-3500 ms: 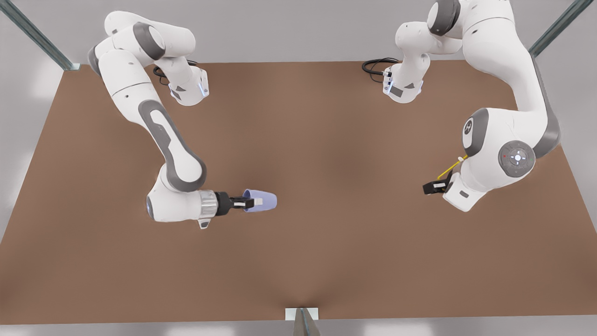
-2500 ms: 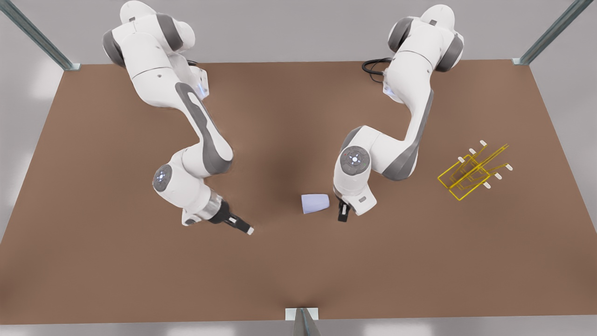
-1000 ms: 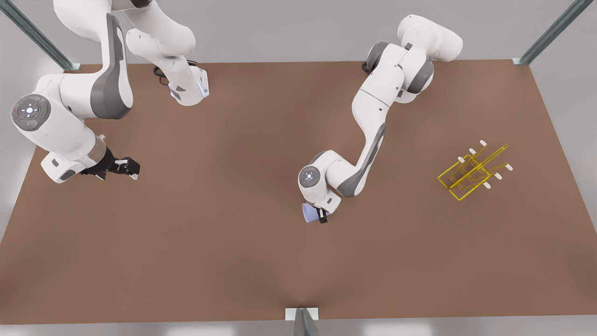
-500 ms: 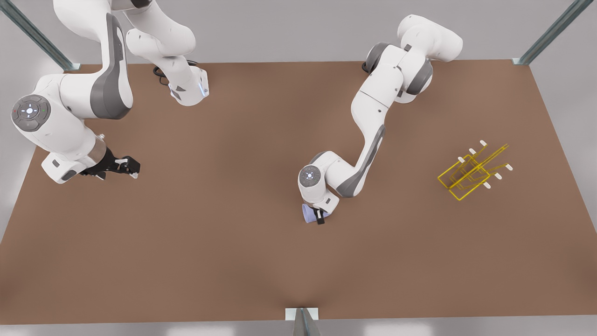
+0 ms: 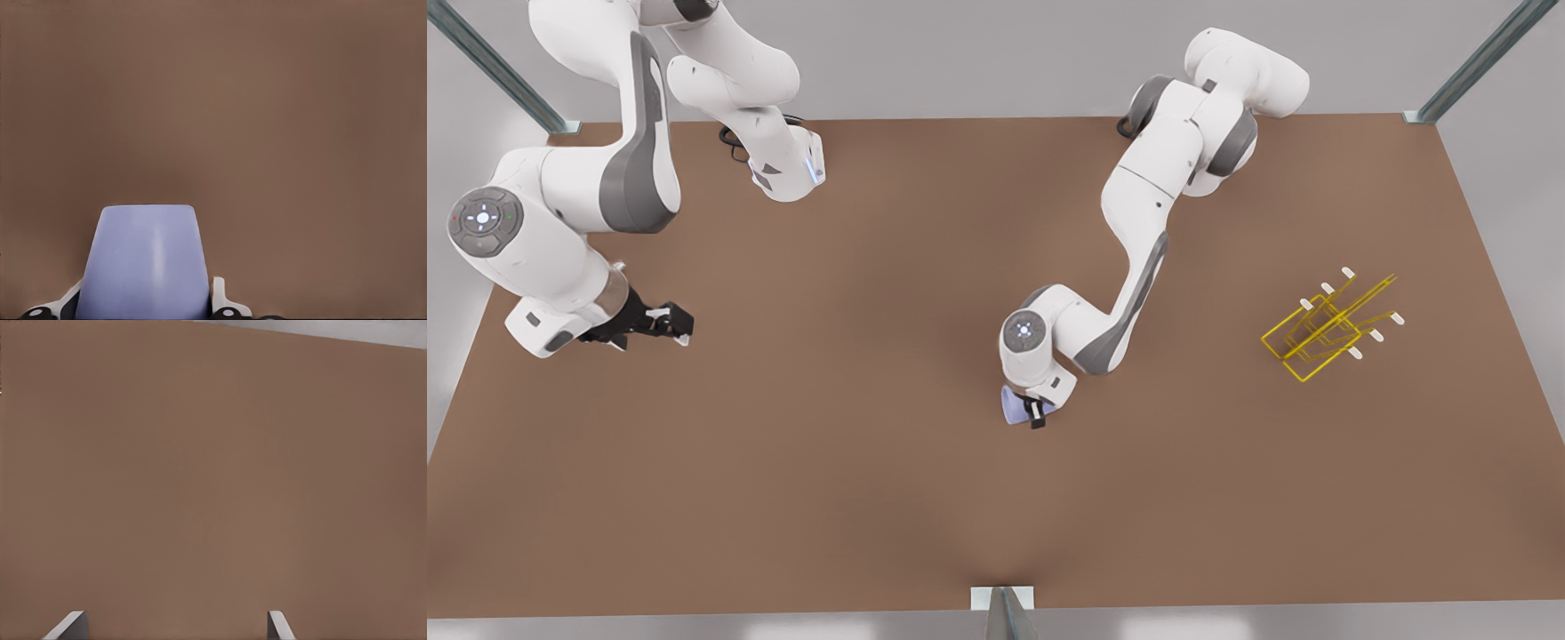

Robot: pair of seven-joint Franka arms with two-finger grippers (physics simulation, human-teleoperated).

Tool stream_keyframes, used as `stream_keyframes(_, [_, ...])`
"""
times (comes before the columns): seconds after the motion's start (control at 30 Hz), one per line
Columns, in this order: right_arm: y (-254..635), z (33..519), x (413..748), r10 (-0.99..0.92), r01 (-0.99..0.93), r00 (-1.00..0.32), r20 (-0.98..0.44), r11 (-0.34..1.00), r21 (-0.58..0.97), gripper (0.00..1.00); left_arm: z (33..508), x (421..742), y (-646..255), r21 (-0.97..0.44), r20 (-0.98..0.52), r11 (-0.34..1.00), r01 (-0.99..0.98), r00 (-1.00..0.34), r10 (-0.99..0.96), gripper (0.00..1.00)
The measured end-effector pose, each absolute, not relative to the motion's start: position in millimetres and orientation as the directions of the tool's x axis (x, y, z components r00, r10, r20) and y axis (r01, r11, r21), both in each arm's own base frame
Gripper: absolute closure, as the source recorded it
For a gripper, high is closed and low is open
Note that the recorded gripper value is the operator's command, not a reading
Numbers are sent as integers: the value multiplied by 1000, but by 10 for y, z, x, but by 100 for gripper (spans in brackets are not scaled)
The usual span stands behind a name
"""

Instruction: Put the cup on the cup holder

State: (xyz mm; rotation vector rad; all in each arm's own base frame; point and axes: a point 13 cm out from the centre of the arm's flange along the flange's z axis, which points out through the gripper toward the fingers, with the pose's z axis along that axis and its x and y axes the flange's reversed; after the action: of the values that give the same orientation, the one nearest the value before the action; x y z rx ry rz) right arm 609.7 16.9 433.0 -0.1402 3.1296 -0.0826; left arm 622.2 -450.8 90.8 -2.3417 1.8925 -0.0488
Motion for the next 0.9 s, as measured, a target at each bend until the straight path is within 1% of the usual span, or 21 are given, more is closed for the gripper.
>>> stream_keyframes(0.07, [163, 4326, 6121, -91, -91, -996, -6, 994, -53, 0, 1125, 6279, -4400, -126, -71, -211, -969, 221, -973, 28])
stream_keyframes(0.13, [151, 4328, 6126, -91, -90, -996, -5, 995, -52, 0, 1264, 6360, -4130, -138, -133, -206, -969, 225, -965, 28])
stream_keyframes(0.23, [148, 4333, 6125, -92, -92, -996, -5, 994, -51, 0, 1499, 6509, -3489, -174, -298, -182, -968, 228, -927, 28])
stream_keyframes(0.3, [145, 4333, 6125, -93, -93, -996, -5, 994, -51, 0, 1686, 6608, -2932, -201, -438, -162, -966, 236, -867, 28])
stream_keyframes(0.33, [142, 4331, 6123, -93, -93, -996, -4, 994, -51, 0, 1755, 6619, -2660, -207, -516, -145, -968, 234, -824, 28])
stream_keyframes(0.37, [137, 4329, 6122, -93, -93, -996, -3, 994, -52, 0, 1920, 6609, -2489, -217, -578, -123, -968, 229, -783, 28])
stream_keyframes(0.43, [130, 4331, 6119, -93, -93, -996, -2, 994, -52, 0, 2252, 6465, -2237, -220, -692, -65, -973, 202, -693, 28])
stream_keyframes(0.5, [128, 4329, 6118, -94, -94, -996, -2, 994, -52, 0, 2461, 6145, -1950, -180, -793, -1, -984, 146, -592, 28])
stream_keyframes(0.57, [128, 4328, 6117, -95, -95, -995, -1, 994, -52, 0, 2432, 5782, -1749, -118, -871, 90, -989, 60, -488, 28])
stream_keyframes(0.63, [129, 4325, 6116, -96, -96, -995, 0, 994, -52, 0, 2463, 5486, -1500, -79, -910, 189, -979, -7, -415, 28])
stream_keyframes(0.7, [128, 4324, 6116, -97, -97, -995, 0, 994, -52, 0, 2479, 5298, -1227, -50, -932, 293, -955, -61, -357, 28])
stream_keyframes(0.8, [120, 4323, 6116, -97, -97, -995, 1, 994, -52, 0, 2510, 5296, -972, -47, -945, 413, -910, -93, -314, 26])
stream_keyframes(0.9, [127, 4323, 6115, -100, -99, -995, 1, 994, -52, 0, 2531, 5355, -628, -49, -953, 489, -871, -106, -285, 26])
